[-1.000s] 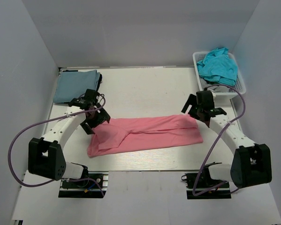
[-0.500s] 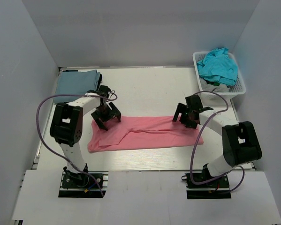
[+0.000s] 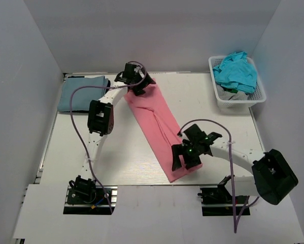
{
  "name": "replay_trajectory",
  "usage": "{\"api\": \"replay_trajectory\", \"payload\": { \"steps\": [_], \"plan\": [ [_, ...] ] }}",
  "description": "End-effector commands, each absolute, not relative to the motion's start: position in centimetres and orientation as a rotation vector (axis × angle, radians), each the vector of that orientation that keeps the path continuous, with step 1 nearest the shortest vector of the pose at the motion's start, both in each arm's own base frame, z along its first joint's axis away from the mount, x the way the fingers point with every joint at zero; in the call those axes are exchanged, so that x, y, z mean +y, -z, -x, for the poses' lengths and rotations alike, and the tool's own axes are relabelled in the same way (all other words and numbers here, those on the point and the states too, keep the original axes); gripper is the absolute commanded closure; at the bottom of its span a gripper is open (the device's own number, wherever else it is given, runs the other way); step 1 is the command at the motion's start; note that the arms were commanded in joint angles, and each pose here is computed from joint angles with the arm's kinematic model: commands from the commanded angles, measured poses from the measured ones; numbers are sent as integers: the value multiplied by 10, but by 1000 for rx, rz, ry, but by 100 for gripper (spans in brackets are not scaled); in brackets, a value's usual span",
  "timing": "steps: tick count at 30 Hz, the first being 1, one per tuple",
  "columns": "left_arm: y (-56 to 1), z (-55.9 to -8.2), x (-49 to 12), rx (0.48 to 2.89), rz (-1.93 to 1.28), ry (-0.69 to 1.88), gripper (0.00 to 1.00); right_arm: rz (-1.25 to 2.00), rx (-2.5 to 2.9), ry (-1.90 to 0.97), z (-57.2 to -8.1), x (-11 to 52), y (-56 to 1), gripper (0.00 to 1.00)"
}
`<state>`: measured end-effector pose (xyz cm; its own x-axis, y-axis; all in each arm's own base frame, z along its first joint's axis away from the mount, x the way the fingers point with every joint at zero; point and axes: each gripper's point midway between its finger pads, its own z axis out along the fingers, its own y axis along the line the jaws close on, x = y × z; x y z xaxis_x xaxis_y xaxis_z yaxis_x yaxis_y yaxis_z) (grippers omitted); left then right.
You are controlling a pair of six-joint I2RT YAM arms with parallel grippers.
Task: Fold and stack the t-shirts
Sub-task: Rotate the tshirt 90 degrees
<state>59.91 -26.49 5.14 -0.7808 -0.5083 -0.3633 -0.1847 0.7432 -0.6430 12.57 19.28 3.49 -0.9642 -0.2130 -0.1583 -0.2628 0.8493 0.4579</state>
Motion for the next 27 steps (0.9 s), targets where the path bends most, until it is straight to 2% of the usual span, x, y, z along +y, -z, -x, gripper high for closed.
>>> {"api": "replay_trajectory", "payload": {
  "steps": [1, 3, 4, 7, 8, 11, 12, 13, 14, 16, 18, 20, 22, 27],
  "plan": [
    [-45, -614, -329, 2237, 432, 1111, 0, 766, 2960, -935, -78, 212, -50, 10],
    [-52, -625, -350, 2162, 484, 1128, 0, 884, 2894, -997, -91, 236, -51, 10],
    [-66, -634, -357, 2114, 485, 1131, 0, 948, 2886, -990, -89, 242, -49, 13],
    [-40, -642, -356, 2086, 607, 1111, 0, 1127, 2829, -983, -94, 264, -43, 20],
    [-37, -642, -359, 2076, 634, 1100, 0, 1162, 2827, -1027, -89, 270, -41, 25],
    [-25, -652, -347, 2041, 711, 1022, 0, 1247, 2741, -1082, -97, 292, -46, 10],
    [-21, -654, -345, 2029, 734, 1013, 0, 1253, 2668, -1131, -106, 310, -57, 12],
    [-24, -657, -346, 2012, 728, 1024, 0, 1273, 2673, -1187, -101, 316, -56, 19],
    [-21, -659, -347, 2006, 725, 1028, 0, 1307, 2645, -1174, -102, 325, -58, 32],
    [-24, -662, -346, 1984, 740, 1033, 0, 1323, 2686, -1136, -102, 326, -49, 40],
    [-21, -661, -344, 1993, 730, 1007, 0, 1325, 2693, -1118, -103, 328, -51, 42],
    [-45, -663, -346, 1965, 689, 1030, 0, 1320, 2656, -1083, -105, 328, -57, 37],
    [-84, -664, -348, 1924, 600, 1034, 0, 1297, 2638, -1068, -109, 329, -63, 12],
    [-203, -656, -343, 1795, 391, 1013, 0, 1200, 2551, -1102, -109, 329, -102, 10]
  ]
}}
